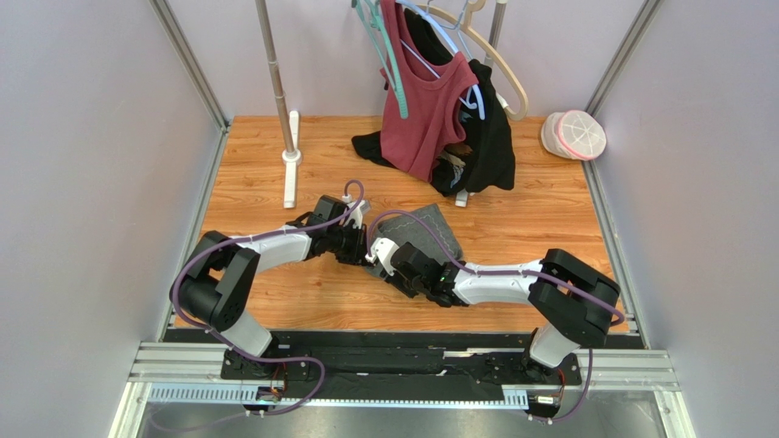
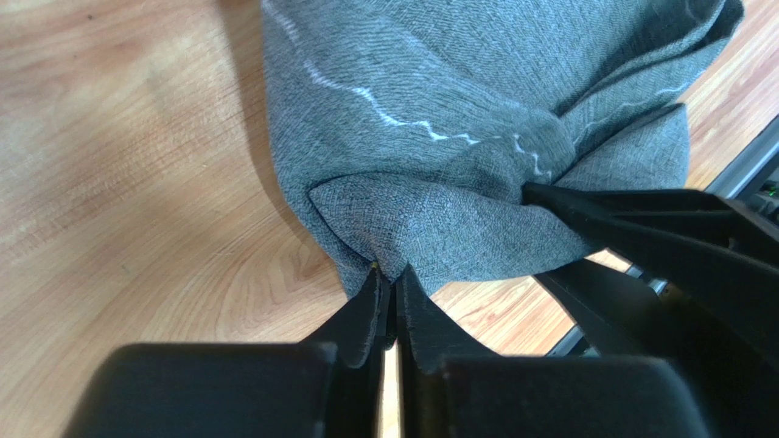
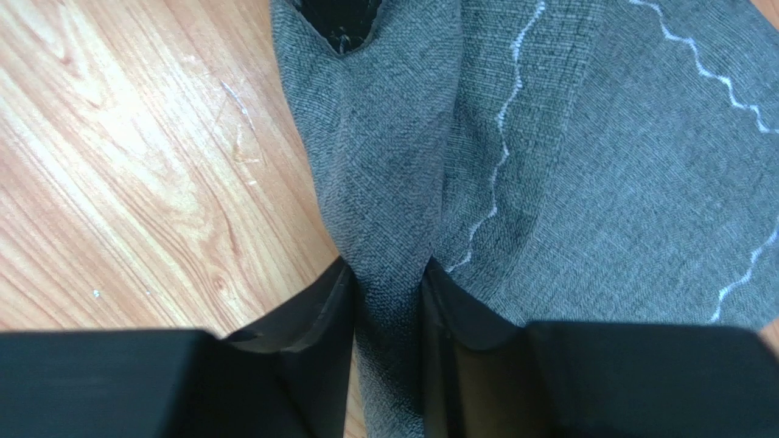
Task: Fold the napkin, place the utensils inside, and roll it up
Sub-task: Roll the napkin with the utensil
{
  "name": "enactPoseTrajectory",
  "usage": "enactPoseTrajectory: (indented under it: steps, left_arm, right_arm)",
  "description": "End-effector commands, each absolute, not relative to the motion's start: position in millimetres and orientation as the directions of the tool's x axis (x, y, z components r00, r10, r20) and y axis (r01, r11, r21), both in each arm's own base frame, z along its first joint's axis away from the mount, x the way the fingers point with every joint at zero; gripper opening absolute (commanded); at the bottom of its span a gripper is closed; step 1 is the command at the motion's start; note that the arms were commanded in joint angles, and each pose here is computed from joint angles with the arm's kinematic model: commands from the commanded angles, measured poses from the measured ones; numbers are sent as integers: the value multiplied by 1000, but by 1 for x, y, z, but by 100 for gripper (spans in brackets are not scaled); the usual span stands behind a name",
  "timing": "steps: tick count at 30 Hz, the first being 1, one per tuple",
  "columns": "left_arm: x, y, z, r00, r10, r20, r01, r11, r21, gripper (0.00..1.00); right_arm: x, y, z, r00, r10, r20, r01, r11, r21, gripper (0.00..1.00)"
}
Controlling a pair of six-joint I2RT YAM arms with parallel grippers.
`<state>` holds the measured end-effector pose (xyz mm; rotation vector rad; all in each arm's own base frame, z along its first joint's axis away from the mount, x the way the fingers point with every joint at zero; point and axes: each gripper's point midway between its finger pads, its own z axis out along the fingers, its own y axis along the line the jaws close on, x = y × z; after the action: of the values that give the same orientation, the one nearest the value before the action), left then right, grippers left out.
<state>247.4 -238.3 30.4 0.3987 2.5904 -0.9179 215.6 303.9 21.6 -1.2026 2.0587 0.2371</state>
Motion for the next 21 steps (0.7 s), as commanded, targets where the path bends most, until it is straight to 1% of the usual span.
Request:
enactPoseTrajectory:
  steps: [1,2,3,5,6,8,10,12,13,15,16,17,18,19,21]
  left_arm:
    - [256,-246,56,-857,127,-499,428,714,-554,33]
    - [260,-242,57,-848,112,-517,423,731,-535,47]
    - [263,-240,68,-829,97,-550,432,736,-522,52]
    - [268,-229,71,-806,68,-588,411,778,-474,57]
    - [271,-224,84,-776,47,-629,416,787,-456,61]
    - [274,-210,85,-746,19,-666,387,826,-410,65]
    - [274,-204,97,-703,-3,-711,397,829,-395,66]
    - [268,-203,98,-686,-7,-727,414,818,-399,66]
    - [268,-205,99,-676,-7,-737,431,807,-403,66]
    - [264,-208,96,-677,-10,-736,443,792,-419,66]
    - [262,-207,94,-680,-12,-733,441,792,-422,66]
    - [261,-208,91,-681,-20,-732,441,787,-432,66]
    - [260,-208,89,-680,-22,-732,442,785,-434,66]
    - [260,-209,88,-673,-27,-739,451,778,-438,66]
    - [258,-213,87,-673,-30,-739,463,762,-453,66]
  right_arm:
    - [200,306,5,-362,-684,-634,-858,510,-61,26]
    - [201,303,5,-395,-670,-629,-847,530,-32,24]
    - [195,305,5,-410,-660,-629,-857,515,17,23]
    - [186,307,5,-447,-641,-625,-863,494,110,19]
    - [189,303,4,-479,-623,-618,-849,509,144,19]
    - [187,302,5,-519,-602,-607,-838,498,223,16]
    - [181,306,6,-543,-591,-596,-834,463,301,14]
    - [182,308,6,-567,-576,-589,-821,447,354,13]
    - [176,312,7,-600,-560,-571,-800,429,419,13]
    - [180,314,10,-626,-530,-572,-780,417,467,12]
    - [176,318,14,-647,-519,-559,-761,389,519,12]
    - [178,316,12,-668,-510,-542,-741,392,545,12]
    - [182,320,14,-673,-489,-555,-737,378,560,12]
    - [179,322,17,-685,-482,-546,-723,354,594,11]
    - [183,322,14,-713,-465,-525,-693,351,630,10]
